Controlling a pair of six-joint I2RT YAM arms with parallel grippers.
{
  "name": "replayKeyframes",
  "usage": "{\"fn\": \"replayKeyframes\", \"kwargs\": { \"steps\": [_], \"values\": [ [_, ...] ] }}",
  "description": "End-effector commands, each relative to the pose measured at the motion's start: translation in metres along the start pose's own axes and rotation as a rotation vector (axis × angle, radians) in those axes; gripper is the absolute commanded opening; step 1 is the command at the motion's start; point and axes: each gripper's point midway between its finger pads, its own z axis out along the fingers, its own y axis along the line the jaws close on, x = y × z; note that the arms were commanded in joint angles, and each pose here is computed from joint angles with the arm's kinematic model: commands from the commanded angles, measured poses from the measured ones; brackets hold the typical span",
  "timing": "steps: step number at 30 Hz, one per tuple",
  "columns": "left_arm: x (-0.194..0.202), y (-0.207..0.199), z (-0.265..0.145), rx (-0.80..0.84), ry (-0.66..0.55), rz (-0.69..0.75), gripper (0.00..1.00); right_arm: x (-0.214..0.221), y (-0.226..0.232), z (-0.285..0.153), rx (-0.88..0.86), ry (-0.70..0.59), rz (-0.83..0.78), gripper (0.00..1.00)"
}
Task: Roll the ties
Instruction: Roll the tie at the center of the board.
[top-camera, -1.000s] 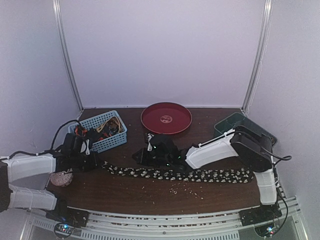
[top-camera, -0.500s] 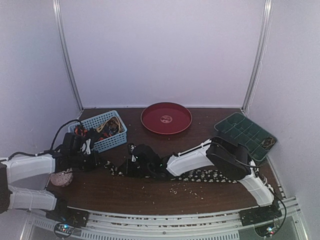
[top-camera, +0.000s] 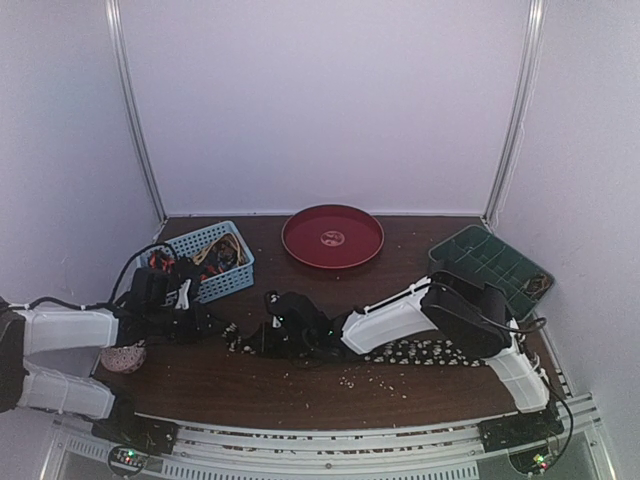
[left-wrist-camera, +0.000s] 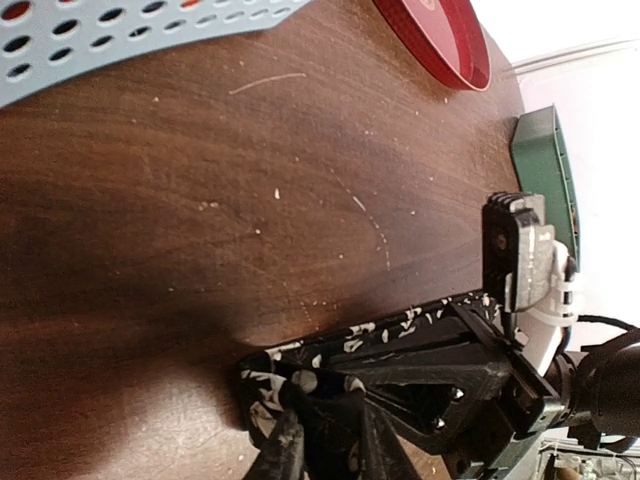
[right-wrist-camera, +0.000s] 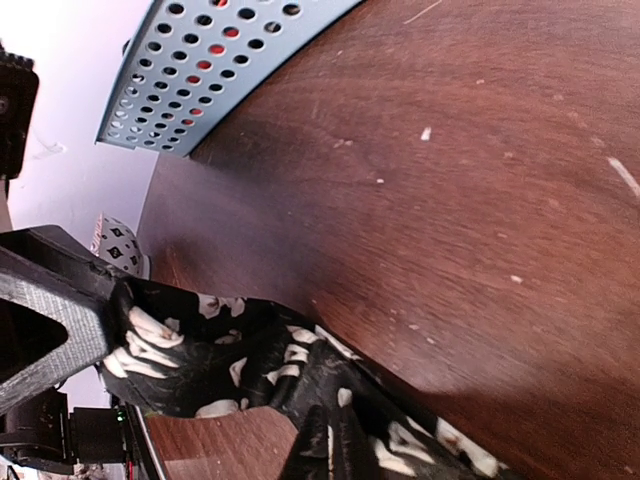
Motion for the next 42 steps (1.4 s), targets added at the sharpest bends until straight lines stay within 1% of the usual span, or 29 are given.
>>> {"fn": "replayKeyframes", "kwargs": {
  "steps": [1,4,10,13,14,15,19,20,22,23,24,26,27,29,33,34,37,39,40,42],
  "values": [
    [-0.001,-0.012,0.006,0.067,-0.005,0.017,0.2,-0.016,0.008,-0.022,0.026,-0.06,0.007,0.08],
    [0.0,-0.015,0.009,0.079,0.001,0.027,0.25,-0.018,0.006,-0.028,0.05,-0.072,-0.003,0.11],
    [0.004,-0.031,0.018,0.129,0.023,0.042,0.29,-0.021,0.003,-0.036,0.064,-0.092,0.001,0.12],
    [0.003,-0.038,0.022,0.146,0.026,0.054,0.3,-0.024,0.008,-0.041,0.045,-0.11,0.007,0.13],
    [0.003,-0.039,0.023,0.149,0.025,0.057,0.29,-0.025,0.009,-0.043,0.039,-0.116,0.007,0.15],
    [0.003,-0.039,0.026,0.15,0.03,0.057,0.25,-0.026,0.011,-0.045,0.032,-0.121,0.008,0.18],
    [0.007,-0.032,0.034,0.142,0.042,0.042,0.07,-0.024,0.011,-0.052,0.02,-0.138,0.022,0.27],
    [0.009,-0.031,0.036,0.143,0.044,0.039,0.04,-0.024,0.012,-0.052,0.017,-0.14,0.022,0.29],
    [0.011,-0.029,0.039,0.137,0.05,0.04,0.01,-0.024,0.012,-0.051,0.017,-0.137,0.025,0.33],
    [0.013,-0.027,0.04,0.128,0.055,0.038,0.02,-0.023,0.012,-0.05,0.018,-0.135,0.024,0.34],
    [0.014,-0.026,0.041,0.125,0.061,0.039,0.04,-0.023,0.013,-0.049,0.016,-0.135,0.024,0.35],
    [0.016,-0.03,0.044,0.131,0.073,0.05,0.22,-0.024,0.015,-0.047,0.012,-0.132,0.025,0.36],
    [0.017,-0.032,0.045,0.134,0.078,0.052,0.27,-0.024,0.015,-0.046,0.012,-0.129,0.023,0.37],
    [0.017,-0.037,0.045,0.144,0.079,0.058,0.3,-0.023,0.015,-0.043,0.012,-0.123,0.022,0.38],
    [0.012,-0.044,0.039,0.166,0.05,0.057,0.31,-0.023,0.013,-0.045,0.014,-0.129,0.025,0.36],
    [0.01,-0.044,0.038,0.163,0.037,0.06,0.27,-0.023,0.012,-0.046,0.017,-0.133,0.025,0.35],
    [0.007,-0.035,0.036,0.105,0.008,0.062,0.12,-0.023,0.012,-0.045,0.019,-0.131,0.023,0.35],
    [0.007,-0.029,0.037,0.076,0.007,0.067,0.04,-0.021,0.013,-0.042,0.013,-0.116,0.023,0.34],
    [0.007,-0.027,0.038,0.07,0.01,0.069,0.01,-0.019,0.014,-0.04,0.012,-0.107,0.025,0.34],
    [0.01,-0.026,0.04,0.073,0.022,0.068,0.0,-0.017,0.013,-0.037,0.011,-0.099,0.028,0.35]
  ]
}}
